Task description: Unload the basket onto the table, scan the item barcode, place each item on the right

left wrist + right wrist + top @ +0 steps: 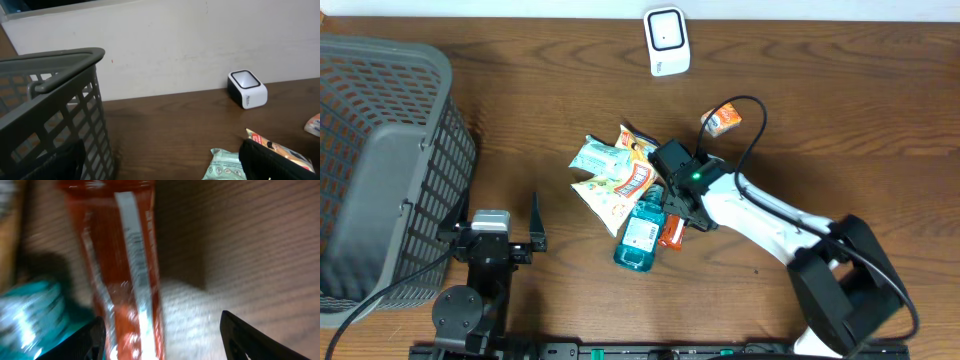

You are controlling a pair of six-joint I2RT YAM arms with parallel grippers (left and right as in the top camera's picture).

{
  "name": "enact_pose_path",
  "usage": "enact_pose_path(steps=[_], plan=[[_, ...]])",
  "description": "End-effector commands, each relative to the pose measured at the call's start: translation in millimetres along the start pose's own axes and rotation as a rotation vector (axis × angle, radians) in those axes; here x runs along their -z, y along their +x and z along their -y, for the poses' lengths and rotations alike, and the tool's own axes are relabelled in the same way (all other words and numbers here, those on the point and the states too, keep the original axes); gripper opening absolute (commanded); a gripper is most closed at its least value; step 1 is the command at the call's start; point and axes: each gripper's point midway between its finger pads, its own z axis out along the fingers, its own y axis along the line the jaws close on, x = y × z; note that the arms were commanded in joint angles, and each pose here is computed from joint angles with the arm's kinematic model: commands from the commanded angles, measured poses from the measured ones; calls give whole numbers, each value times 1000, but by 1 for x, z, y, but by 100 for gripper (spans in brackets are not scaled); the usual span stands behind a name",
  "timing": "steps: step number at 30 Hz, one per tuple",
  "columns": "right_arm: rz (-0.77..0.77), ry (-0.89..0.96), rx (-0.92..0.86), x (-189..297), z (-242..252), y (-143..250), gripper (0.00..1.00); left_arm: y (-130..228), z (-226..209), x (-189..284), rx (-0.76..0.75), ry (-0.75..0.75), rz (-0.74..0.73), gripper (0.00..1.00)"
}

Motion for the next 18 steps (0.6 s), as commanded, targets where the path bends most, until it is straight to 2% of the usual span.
enact_pose_path(steps=[1,9,12,15,18], plan=[[-7,19,0,-11,2,0,68,-2,1,1,17,6,4,98],[-10,5,16,-10,-2,0,71,1,18,0,46,104,-4,98],[-9,-18,42,-5,-9,-4,73,6,19,-3,44,105,-24,98],[12,-50,100,4,-22,-12,81,10,20,-5,43,107,-46,98],[13,-58,149,6,-25,-13,81,14,20,-8,42,108,-64,98]])
